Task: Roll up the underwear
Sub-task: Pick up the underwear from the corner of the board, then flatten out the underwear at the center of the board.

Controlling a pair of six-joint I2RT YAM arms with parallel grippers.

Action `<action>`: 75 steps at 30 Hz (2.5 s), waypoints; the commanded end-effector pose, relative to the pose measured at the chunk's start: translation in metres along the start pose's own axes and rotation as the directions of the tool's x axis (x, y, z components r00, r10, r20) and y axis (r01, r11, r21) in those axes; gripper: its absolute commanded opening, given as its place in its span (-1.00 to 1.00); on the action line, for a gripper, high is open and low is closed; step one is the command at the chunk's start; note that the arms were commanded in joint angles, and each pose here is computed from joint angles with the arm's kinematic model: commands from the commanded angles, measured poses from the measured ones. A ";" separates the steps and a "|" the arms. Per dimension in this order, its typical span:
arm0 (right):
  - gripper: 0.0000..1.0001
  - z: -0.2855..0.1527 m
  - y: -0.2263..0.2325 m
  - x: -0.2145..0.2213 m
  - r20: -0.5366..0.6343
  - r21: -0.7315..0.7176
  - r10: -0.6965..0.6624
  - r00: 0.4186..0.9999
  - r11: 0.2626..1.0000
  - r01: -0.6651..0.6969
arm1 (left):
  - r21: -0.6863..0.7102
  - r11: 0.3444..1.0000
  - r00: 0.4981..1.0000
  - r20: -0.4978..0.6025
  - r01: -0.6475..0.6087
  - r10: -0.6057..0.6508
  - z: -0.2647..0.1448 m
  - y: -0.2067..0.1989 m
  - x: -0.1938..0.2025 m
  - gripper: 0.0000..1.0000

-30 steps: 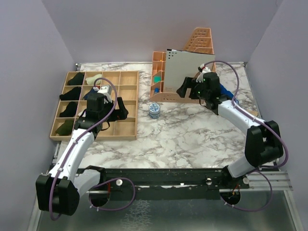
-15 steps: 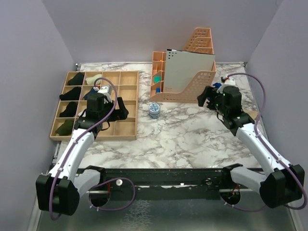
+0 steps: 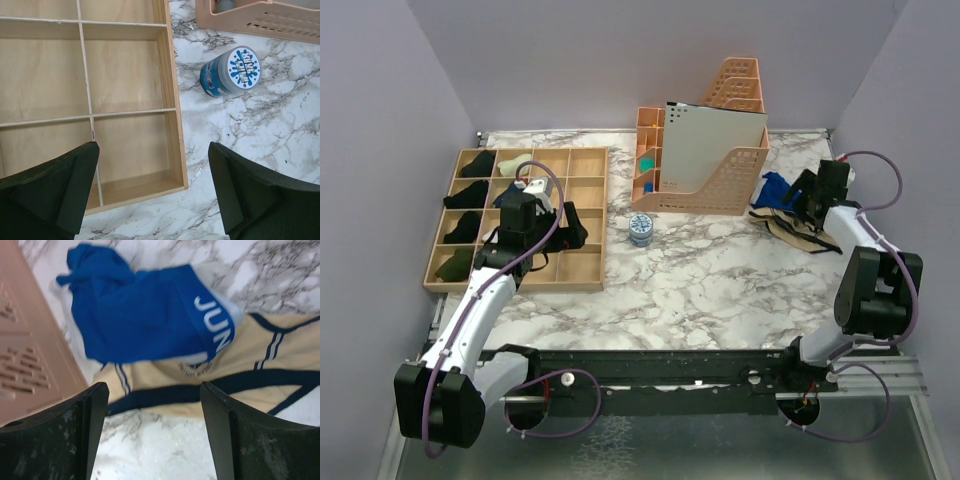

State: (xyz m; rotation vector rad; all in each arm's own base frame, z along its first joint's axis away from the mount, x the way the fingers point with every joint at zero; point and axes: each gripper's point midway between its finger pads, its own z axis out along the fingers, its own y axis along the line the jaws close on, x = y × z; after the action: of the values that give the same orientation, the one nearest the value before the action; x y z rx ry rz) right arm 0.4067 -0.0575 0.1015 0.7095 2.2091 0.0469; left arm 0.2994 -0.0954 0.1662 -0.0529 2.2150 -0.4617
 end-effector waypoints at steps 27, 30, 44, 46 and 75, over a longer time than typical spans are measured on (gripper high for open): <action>-0.99 0.005 0.013 -0.073 0.068 -0.049 0.080 0.994 0.996 -0.077 | 0.040 0.999 1.000 0.012 -0.025 0.024 -0.002 -0.005 -0.002 0.98; -0.99 -0.047 0.023 -0.108 0.164 -0.083 0.056 0.985 0.996 -0.042 | 0.041 0.999 1.000 0.017 -0.021 0.020 -0.004 -0.005 -0.002 0.98; -0.99 -0.233 0.063 -0.086 0.272 -0.417 -0.052 0.961 0.893 0.167 | 0.020 1.000 0.999 0.041 -0.020 0.020 -0.007 -0.003 -0.007 0.98; -0.99 -0.247 0.079 -0.062 0.200 -0.530 -0.082 0.976 0.829 0.178 | 0.025 0.999 0.999 0.040 -0.021 0.020 -0.007 -0.004 -0.007 0.98; -0.95 -0.256 0.091 0.075 -0.138 -0.765 -0.164 0.977 0.644 0.000 | 0.480 0.866 0.962 -0.142 -0.140 0.235 0.080 -0.216 0.085 0.97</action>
State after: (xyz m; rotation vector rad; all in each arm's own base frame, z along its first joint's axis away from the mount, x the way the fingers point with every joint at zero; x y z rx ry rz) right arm 0.2220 0.1068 0.2400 0.0957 2.1644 1.0005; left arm 0.2353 -0.3143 0.1520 0.6011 2.1975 -1.0317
